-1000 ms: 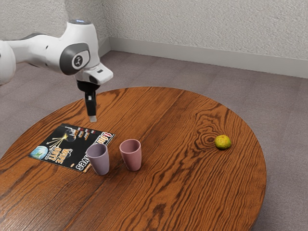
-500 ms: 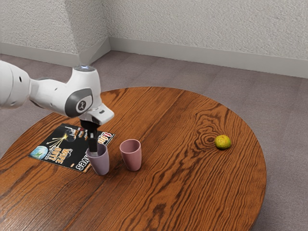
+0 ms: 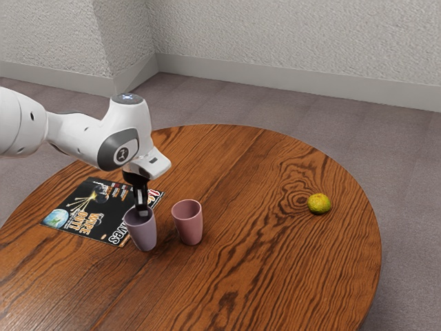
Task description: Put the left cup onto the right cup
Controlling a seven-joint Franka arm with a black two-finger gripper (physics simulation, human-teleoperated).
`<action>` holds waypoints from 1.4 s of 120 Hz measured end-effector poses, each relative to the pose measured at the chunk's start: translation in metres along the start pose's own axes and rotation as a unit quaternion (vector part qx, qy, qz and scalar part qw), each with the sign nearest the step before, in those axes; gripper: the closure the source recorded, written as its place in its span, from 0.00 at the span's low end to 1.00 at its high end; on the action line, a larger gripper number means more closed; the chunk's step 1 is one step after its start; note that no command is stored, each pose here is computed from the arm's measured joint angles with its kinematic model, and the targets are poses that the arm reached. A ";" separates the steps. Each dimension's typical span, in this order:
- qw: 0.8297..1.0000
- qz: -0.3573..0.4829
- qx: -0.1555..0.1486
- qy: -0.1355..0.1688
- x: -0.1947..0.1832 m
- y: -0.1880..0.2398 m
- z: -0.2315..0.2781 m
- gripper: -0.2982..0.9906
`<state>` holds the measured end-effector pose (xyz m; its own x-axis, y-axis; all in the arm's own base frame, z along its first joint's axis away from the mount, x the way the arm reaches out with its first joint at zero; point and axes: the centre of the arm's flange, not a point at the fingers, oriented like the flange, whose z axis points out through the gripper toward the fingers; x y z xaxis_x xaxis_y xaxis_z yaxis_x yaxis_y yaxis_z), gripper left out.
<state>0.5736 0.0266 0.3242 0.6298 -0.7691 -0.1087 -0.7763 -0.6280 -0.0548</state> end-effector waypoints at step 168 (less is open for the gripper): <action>0.997 0.010 0.058 0.046 0.064 0.033 -0.161 0.84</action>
<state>0.5919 -0.0625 0.4749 0.6105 -0.7918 -0.0195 -0.7826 -0.5993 -0.1683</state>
